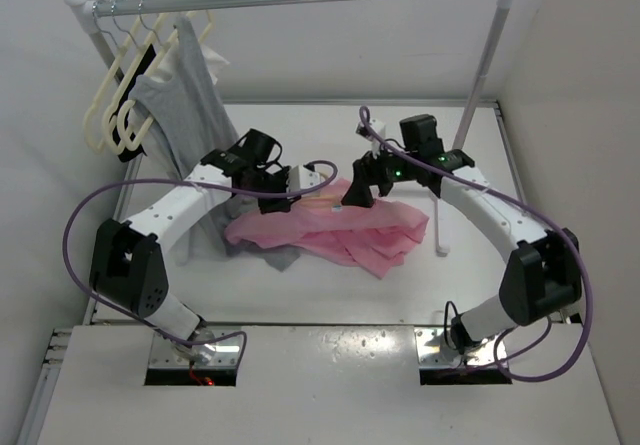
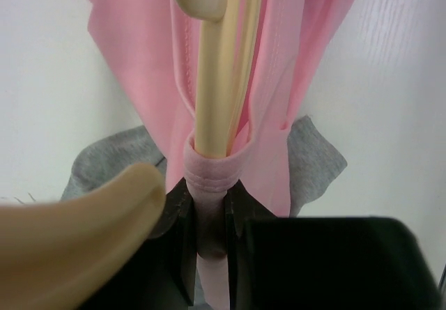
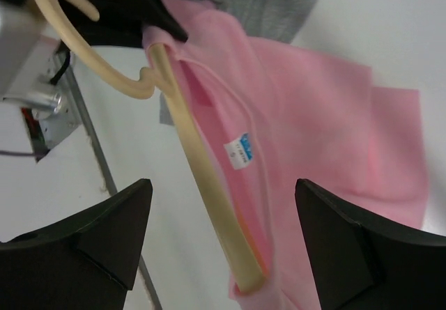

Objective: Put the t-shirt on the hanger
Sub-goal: Place tshirt on hanger

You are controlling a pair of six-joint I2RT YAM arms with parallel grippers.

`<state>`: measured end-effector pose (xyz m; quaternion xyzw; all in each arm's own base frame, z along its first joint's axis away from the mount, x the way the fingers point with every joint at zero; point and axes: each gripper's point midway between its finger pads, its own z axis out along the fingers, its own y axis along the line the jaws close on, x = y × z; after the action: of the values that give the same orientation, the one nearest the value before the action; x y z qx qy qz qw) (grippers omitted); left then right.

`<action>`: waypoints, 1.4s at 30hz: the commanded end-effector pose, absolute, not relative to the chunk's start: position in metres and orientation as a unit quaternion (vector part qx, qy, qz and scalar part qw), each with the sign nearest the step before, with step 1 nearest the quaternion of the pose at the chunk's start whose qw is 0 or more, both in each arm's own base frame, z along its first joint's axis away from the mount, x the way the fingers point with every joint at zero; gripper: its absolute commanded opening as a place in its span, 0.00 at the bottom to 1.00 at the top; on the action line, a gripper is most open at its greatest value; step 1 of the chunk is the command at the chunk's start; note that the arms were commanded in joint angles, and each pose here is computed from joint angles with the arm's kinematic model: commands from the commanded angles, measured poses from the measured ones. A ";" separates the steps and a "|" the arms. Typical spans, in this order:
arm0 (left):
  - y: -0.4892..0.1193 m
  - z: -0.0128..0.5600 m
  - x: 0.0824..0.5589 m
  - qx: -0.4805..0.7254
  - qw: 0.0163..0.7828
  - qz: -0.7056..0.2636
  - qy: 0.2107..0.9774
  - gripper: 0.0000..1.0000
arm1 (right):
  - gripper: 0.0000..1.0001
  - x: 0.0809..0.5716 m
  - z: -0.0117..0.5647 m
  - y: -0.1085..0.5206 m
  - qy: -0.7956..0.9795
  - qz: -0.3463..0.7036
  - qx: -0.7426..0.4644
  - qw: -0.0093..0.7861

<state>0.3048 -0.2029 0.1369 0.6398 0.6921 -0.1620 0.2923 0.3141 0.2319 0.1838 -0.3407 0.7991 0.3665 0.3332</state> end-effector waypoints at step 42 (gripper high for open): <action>-0.221 0.258 0.369 0.532 0.421 -0.196 0.708 1.00 | 0.00 0.342 0.289 0.136 0.797 0.065 -0.200 0.566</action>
<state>0.3651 -0.2108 0.2101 0.5671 0.7126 -0.1734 0.3749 0.3211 0.1563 0.2104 -0.2485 0.8405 0.1174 0.4668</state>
